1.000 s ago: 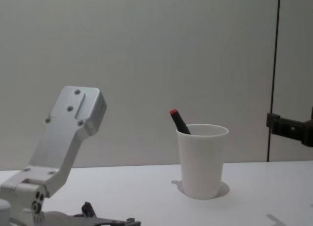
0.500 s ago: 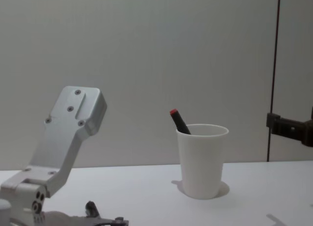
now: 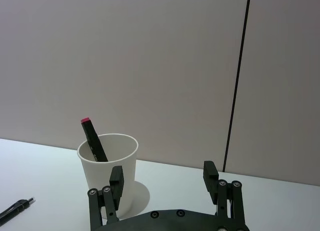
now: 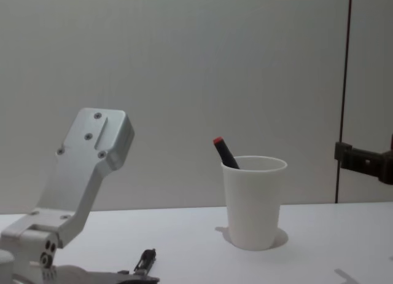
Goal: Place the pen into the pen holder.
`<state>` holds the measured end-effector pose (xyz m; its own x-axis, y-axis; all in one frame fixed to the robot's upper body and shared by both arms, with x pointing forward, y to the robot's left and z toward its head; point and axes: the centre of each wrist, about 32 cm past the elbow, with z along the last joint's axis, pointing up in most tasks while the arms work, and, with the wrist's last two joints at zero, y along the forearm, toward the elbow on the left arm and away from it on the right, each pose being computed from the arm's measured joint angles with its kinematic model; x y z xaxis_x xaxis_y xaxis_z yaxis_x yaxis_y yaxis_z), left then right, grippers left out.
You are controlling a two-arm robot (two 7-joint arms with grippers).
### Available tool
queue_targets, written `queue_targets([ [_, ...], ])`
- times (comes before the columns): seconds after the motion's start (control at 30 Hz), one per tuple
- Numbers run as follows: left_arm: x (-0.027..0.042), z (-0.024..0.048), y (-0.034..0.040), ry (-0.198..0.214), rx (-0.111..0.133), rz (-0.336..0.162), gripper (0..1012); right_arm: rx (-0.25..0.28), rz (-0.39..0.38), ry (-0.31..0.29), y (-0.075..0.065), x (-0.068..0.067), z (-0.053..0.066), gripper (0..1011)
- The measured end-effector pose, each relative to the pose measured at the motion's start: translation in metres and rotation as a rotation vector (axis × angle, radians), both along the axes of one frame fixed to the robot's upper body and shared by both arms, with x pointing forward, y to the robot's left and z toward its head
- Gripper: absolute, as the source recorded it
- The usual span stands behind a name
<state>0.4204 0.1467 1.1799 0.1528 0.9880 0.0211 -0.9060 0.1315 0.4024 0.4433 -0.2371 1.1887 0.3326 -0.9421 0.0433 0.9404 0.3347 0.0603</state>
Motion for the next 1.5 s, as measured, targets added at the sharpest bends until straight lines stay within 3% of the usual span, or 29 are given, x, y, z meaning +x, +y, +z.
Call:
queue_targets([
  [0.43,-0.0001,-0.0002,0.0001,-0.005,-0.002,0.001,117,0.000,0.000,0.000,0.000,0.000,0.000,1001],
  [0.63,-0.0008,-0.0012,0.0009,-0.043,-0.010,0.005,117,0.000,0.000,0.000,0.000,0.000,0.000,1001],
  [1.2,-0.0035,0.0006,0.0107,-0.247,-0.035,0.025,117,0.000,0.000,0.000,0.000,0.000,0.000,1001],
  [1.27,-0.0038,0.0019,0.0132,-0.293,-0.041,0.024,117,0.000,0.000,0.000,0.000,0.000,0.000,1002],
  [1.5,-0.0033,0.0058,0.0198,-0.397,-0.058,0.015,116,0.000,0.000,0.000,0.000,0.000,0.000,1001],
])
